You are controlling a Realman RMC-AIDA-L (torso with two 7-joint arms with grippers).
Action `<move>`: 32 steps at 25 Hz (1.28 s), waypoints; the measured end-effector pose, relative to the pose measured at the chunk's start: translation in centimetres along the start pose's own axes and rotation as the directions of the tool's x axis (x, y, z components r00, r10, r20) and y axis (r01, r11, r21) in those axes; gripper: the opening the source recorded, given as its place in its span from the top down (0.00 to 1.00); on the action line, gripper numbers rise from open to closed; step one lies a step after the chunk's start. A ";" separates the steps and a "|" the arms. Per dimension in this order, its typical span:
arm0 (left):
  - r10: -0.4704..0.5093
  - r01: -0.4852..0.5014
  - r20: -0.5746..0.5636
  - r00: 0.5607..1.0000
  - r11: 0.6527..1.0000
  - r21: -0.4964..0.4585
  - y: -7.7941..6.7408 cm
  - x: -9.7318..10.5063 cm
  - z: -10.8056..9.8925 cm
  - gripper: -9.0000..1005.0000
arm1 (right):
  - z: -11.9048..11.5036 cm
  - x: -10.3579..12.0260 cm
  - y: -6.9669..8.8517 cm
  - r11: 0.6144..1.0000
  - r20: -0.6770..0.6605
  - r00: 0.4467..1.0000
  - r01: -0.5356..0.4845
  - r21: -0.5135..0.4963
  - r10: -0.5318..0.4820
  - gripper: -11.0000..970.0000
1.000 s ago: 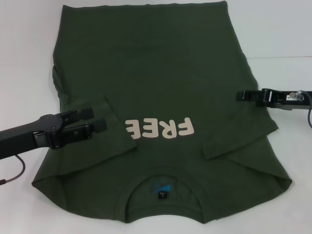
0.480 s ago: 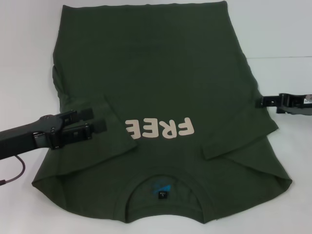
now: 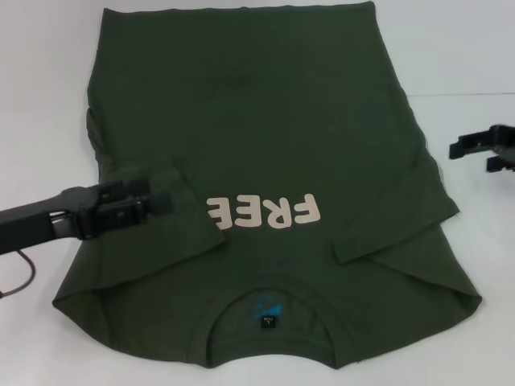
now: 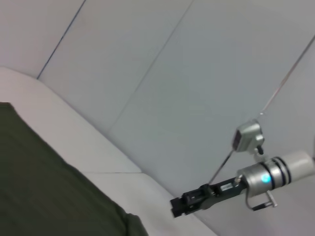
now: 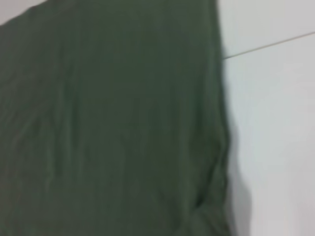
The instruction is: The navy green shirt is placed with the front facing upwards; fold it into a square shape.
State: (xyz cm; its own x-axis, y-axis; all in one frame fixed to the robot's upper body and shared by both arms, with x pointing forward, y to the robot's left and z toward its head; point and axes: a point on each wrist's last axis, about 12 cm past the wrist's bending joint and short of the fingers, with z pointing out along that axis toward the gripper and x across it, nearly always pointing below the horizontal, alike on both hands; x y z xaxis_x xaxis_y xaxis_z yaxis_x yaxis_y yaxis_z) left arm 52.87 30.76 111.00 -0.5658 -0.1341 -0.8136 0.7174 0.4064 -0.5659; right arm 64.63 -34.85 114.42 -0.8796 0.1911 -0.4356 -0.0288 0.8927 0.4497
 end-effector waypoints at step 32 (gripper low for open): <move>0.008 -0.020 -0.080 0.997 0.989 -0.147 1.3 -1.3 -1.1 0.07 | 4.5 1.2 3.4 0.989 -0.101 0.992 0.089 0.116 -0.077 0.12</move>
State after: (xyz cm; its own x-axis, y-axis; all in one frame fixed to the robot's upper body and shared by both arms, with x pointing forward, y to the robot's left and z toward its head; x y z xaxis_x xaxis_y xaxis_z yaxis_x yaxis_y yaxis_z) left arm 54.08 32.43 111.43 -0.5911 -0.0578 -0.8045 0.6607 0.5374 -0.5241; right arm 65.66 -29.79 111.92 -0.9180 0.0795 -0.3886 -0.0517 0.9474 0.3160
